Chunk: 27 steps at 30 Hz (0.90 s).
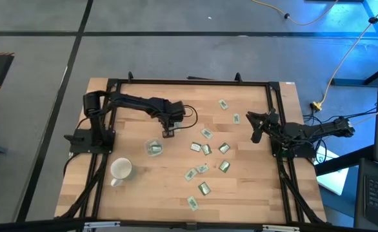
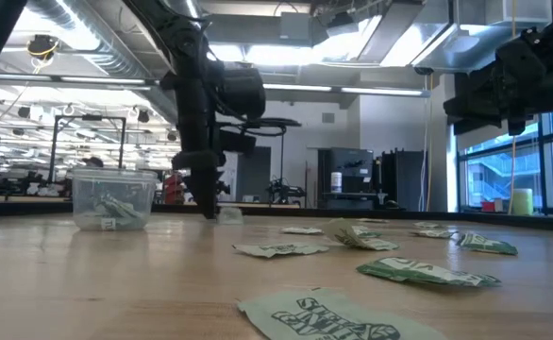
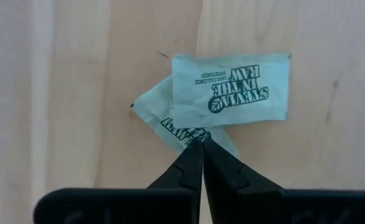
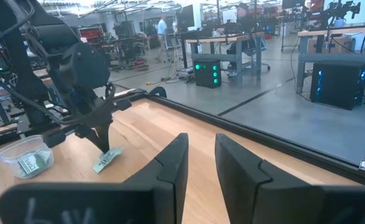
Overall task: Pick and place Stevia / Truvia into bins
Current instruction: Put the green stevia packet into the transparent container
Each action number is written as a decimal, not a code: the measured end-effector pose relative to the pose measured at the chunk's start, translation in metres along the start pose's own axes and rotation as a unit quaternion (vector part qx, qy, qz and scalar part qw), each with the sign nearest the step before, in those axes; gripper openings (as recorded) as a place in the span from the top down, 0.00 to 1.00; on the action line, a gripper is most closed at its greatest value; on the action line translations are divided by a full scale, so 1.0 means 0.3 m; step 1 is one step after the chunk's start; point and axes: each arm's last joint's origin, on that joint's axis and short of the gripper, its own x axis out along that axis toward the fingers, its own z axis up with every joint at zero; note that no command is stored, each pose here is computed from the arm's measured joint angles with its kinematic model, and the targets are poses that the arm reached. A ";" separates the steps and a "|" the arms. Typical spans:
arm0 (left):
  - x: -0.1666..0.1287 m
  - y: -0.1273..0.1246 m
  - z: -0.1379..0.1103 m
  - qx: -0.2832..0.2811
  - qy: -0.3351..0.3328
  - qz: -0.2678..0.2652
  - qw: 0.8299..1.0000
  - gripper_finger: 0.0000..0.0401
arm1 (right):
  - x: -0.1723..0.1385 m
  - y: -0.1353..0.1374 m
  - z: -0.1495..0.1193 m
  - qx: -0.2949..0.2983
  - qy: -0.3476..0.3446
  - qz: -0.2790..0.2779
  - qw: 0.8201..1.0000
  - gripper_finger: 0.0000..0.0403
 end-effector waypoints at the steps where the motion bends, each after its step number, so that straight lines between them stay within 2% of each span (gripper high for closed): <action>1: -0.013 0.001 -0.001 0.000 -0.002 0.002 1.000 0.99 | 0.000 0.000 0.000 0.000 0.000 0.000 1.000 0.79; 9: -0.139 0.007 -0.030 -0.020 -0.010 0.039 0.999 0.99 | 0.000 0.000 0.000 0.000 0.000 0.000 1.000 0.79; 13: -0.225 -0.016 -0.056 -0.030 -0.022 0.016 0.999 0.99 | 0.000 0.000 0.000 0.002 0.000 0.000 1.000 0.79; 17: -0.313 -0.071 -0.081 -0.035 -0.046 -0.035 0.998 0.99 | 0.000 0.000 0.000 0.002 0.000 0.000 1.000 0.79; 21: -0.379 -0.151 -0.103 -0.029 -0.062 -0.059 0.996 0.99 | 0.000 0.000 0.000 0.002 0.000 0.000 1.000 0.79; 27: -0.408 -0.275 -0.153 -0.019 -0.017 -0.077 0.997 0.99 | 0.000 0.000 0.000 0.002 0.000 0.000 1.000 0.79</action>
